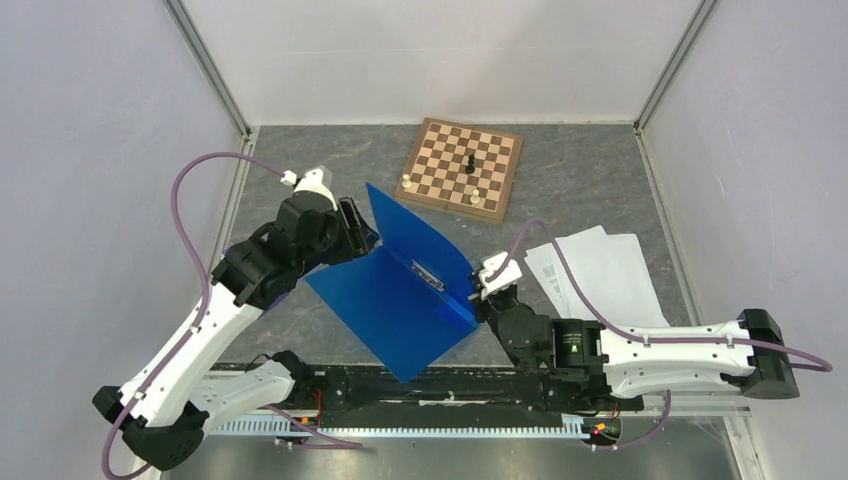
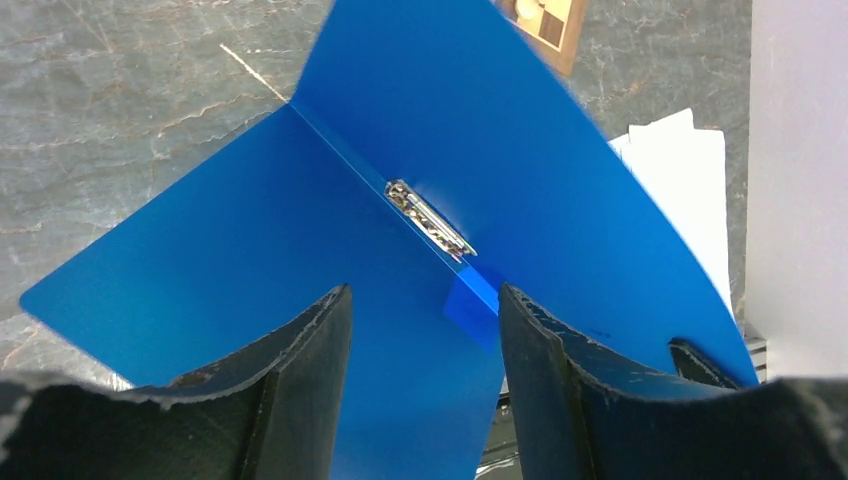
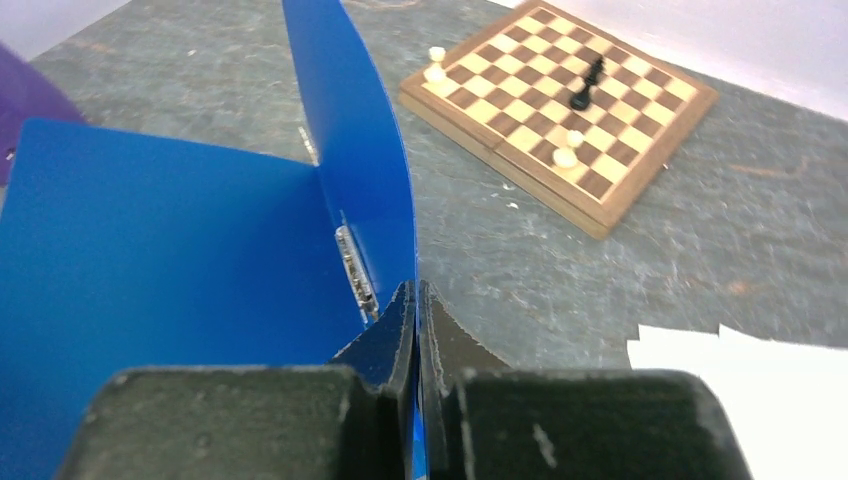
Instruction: Put the files into the folder
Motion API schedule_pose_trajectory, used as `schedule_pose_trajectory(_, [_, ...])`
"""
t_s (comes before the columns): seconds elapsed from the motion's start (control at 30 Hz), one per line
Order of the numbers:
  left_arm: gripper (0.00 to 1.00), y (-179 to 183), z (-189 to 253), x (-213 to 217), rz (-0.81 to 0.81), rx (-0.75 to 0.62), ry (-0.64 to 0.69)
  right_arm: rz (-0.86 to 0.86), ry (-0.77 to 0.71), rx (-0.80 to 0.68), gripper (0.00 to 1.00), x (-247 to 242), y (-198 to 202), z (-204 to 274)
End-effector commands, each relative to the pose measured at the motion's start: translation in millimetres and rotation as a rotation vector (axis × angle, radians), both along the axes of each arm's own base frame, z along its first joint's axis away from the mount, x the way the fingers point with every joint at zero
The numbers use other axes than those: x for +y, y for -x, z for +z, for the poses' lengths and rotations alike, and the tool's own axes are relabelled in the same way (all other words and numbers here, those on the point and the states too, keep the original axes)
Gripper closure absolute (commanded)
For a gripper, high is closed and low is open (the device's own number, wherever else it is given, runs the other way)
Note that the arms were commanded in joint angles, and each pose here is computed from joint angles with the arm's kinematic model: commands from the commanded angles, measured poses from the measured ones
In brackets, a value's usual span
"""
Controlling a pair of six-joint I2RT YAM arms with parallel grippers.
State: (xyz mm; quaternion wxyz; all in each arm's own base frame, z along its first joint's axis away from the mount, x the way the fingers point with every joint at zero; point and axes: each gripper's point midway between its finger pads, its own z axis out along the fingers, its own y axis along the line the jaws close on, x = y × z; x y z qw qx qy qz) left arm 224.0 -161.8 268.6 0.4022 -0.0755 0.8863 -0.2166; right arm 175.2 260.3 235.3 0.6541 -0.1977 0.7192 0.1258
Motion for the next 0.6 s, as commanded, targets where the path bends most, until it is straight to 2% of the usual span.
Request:
schedule_pose_trajectory(0.0, [0.38, 6.0, -5.5, 26.6, 0.163, 0.016, 0.013, -0.219, -0.146, 0.044, 1.0, -33.9, -8.9, 6.4])
schedule_pose_trajectory(0.1, [0.36, 14.5, -27.9, 68.9, 0.349, 0.042, -0.085, -0.289, -0.162, 0.073, 1.0, -41.9, -10.1, -3.6])
schedule_pose_trajectory(0.17, [0.34, 23.0, -39.2, 83.2, 0.429, 0.058, -0.077, -0.313, -0.164, 0.079, 1.0, -44.8, -10.0, -8.4])
schedule_pose_trajectory(0.4, [0.34, 41.1, -95.0, 66.8, 0.432, 0.192, 0.036, -0.335, -0.186, 0.09, 1.0, -49.8, -9.5, -12.0])
schedule_pose_trajectory(0.57, [0.33, 35.7, -102.0, 54.2, 0.416, 0.185, 0.106, -0.345, -0.179, 0.104, 1.0, -54.7, -8.0, -18.2])
